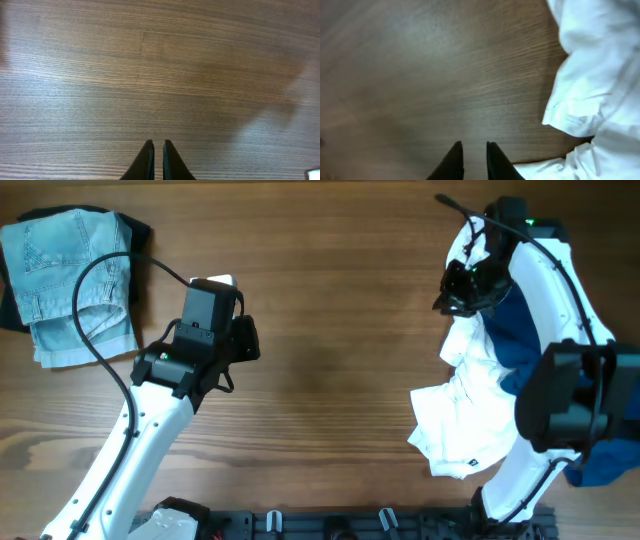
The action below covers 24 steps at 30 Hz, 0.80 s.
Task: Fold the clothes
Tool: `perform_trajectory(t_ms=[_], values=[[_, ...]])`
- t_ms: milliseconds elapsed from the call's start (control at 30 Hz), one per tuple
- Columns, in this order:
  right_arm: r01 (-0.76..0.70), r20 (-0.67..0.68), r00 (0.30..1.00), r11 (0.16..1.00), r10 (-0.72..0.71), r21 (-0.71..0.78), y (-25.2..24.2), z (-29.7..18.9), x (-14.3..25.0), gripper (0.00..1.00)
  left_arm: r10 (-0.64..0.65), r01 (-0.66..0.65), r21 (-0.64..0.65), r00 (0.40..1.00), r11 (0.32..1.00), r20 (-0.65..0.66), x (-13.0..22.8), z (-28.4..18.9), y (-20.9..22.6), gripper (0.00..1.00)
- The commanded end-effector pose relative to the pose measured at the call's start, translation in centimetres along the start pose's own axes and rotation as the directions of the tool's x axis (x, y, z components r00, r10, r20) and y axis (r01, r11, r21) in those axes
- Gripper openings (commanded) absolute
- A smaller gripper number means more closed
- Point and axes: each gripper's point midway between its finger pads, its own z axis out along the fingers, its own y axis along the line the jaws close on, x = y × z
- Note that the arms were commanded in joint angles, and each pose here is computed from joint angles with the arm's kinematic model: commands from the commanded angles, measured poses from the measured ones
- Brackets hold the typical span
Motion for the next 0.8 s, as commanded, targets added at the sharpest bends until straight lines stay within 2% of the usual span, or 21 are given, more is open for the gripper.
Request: perform_trajectory(t_ms=[0, 367, 600, 767], values=[[0.021, -0.093, 0.995, 1.000, -0.023, -0.015, -0.5, 2.5, 0.5, 0.04, -0.024, 0.024, 0.007, 1.000, 1.000, 0.005, -0.4, -0.1, 0.0, 0.06], [0.007, -0.143, 0.990, 1.000, -0.003, 0.027, -2.6, 7.0, -0.7, 0.04, -0.028, 0.028, 0.007, 1.000, 1.000, 0.005, -0.4, -0.2, 0.0, 0.06], [-0.163, -0.104, 0.979, 0.980, 0.175, 0.113, -7.8, 7.4, -2.7, 0.04, -0.027, 0.027, 0.006, 1.000, 1.000, 0.004, -0.4, -0.2, 0.0, 0.06], [-0.339, -0.045, 0.937, 0.933, 0.346, 0.120, -14.3, 5.2, -4.4, 0.04, -0.027, 0.027, 0.007, 1.000, 1.000, 0.004, -0.4, -0.2, 0.0, 0.06]])
